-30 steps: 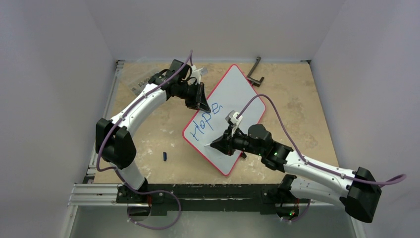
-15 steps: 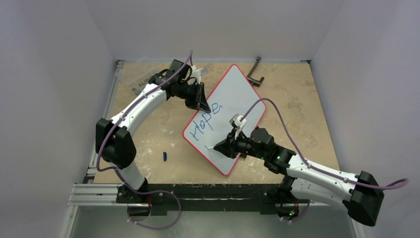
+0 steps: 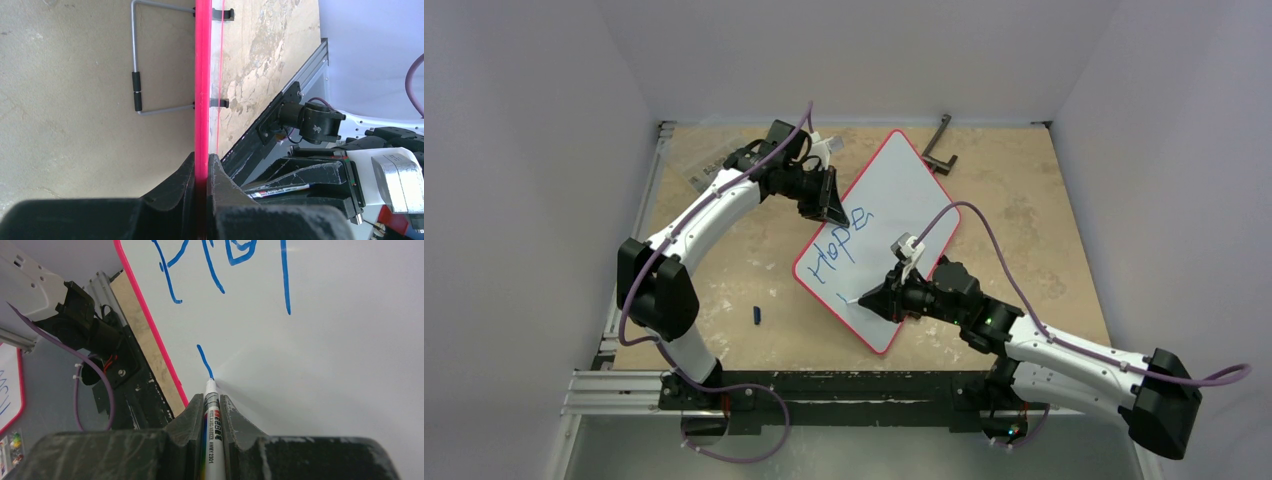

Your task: Write a sentence on the whiteboard

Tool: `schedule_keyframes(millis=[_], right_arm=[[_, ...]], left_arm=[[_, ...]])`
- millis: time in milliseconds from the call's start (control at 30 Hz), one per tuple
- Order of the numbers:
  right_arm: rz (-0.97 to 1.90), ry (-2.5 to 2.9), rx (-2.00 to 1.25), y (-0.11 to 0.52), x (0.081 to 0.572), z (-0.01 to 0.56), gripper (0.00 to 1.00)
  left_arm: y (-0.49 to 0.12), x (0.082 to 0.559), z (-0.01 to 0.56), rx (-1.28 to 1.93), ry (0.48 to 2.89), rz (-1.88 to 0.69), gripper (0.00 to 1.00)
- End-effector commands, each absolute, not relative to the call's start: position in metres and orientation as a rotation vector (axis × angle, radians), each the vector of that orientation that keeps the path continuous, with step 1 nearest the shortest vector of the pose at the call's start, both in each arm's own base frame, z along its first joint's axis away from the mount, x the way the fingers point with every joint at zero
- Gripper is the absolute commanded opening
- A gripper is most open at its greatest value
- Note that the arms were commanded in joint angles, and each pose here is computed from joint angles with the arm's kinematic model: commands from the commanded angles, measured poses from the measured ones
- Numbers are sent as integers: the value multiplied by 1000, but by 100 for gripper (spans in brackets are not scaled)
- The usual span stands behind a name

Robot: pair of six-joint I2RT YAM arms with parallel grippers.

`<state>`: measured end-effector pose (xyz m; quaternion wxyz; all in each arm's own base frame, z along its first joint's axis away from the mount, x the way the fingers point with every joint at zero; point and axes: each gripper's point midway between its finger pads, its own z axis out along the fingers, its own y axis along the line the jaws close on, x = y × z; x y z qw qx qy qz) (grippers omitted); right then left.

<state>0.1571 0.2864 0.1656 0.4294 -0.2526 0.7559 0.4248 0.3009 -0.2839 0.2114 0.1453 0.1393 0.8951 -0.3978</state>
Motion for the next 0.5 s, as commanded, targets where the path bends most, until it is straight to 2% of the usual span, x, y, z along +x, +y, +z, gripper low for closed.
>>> schedule_keyframes(millis=[0, 467], right_arm=[[982, 1952, -616, 282, 165, 151, 0], [972, 1887, -621, 301, 183, 181, 0]], left_arm=[[-274, 313, 233, 400, 2494, -1044, 0], [-274, 312, 234, 401, 2491, -1045, 0]])
